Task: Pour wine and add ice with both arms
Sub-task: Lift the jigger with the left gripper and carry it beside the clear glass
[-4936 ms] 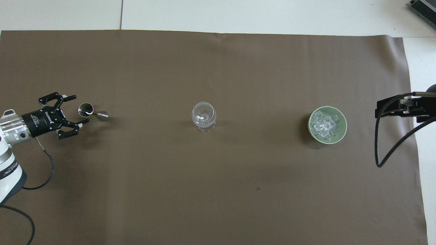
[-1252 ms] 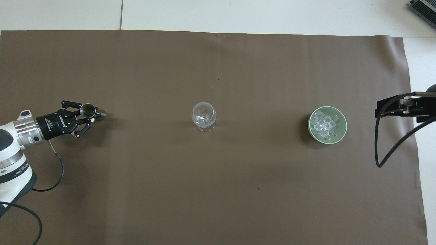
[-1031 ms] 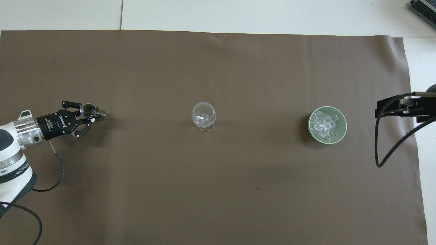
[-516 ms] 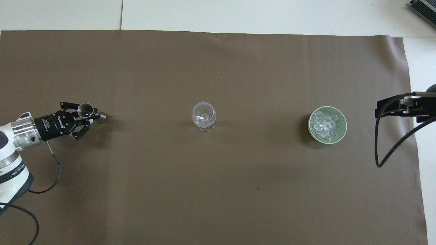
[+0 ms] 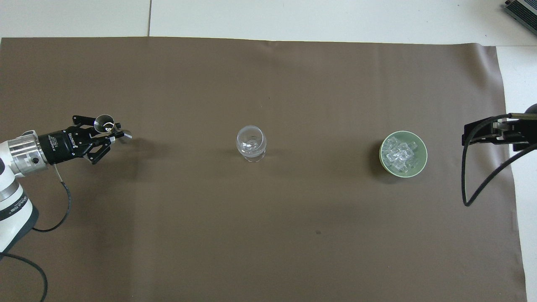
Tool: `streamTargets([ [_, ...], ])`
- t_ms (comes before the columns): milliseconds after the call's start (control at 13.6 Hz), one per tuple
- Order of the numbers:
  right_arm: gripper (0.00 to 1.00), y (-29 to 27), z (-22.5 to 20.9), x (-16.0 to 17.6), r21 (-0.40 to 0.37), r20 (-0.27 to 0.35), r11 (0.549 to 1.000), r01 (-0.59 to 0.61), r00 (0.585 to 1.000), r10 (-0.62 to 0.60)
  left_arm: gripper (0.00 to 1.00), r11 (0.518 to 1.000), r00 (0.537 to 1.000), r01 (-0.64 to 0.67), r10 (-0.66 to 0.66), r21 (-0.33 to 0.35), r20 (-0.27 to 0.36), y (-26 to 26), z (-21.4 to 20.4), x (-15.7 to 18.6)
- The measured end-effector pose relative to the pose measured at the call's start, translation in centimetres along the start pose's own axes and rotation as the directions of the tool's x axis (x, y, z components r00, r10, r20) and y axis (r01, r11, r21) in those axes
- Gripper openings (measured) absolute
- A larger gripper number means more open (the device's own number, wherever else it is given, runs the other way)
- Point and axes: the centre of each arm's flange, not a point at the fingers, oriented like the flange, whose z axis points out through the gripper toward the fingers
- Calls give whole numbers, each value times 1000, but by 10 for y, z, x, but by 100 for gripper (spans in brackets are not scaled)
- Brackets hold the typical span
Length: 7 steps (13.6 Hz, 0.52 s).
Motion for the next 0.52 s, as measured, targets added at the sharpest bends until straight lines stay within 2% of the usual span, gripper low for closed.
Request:
streamTargets([
  [221, 100, 0, 0, 0, 0, 0, 1000, 0, 1000, 0, 22, 999, 1000, -2, 3, 32, -13, -14, 29, -43],
  [516, 100, 0, 0, 0, 0, 0, 1000, 0, 1000, 0, 22, 999, 995, -11, 15, 46, -95, -46, 97, -90],
])
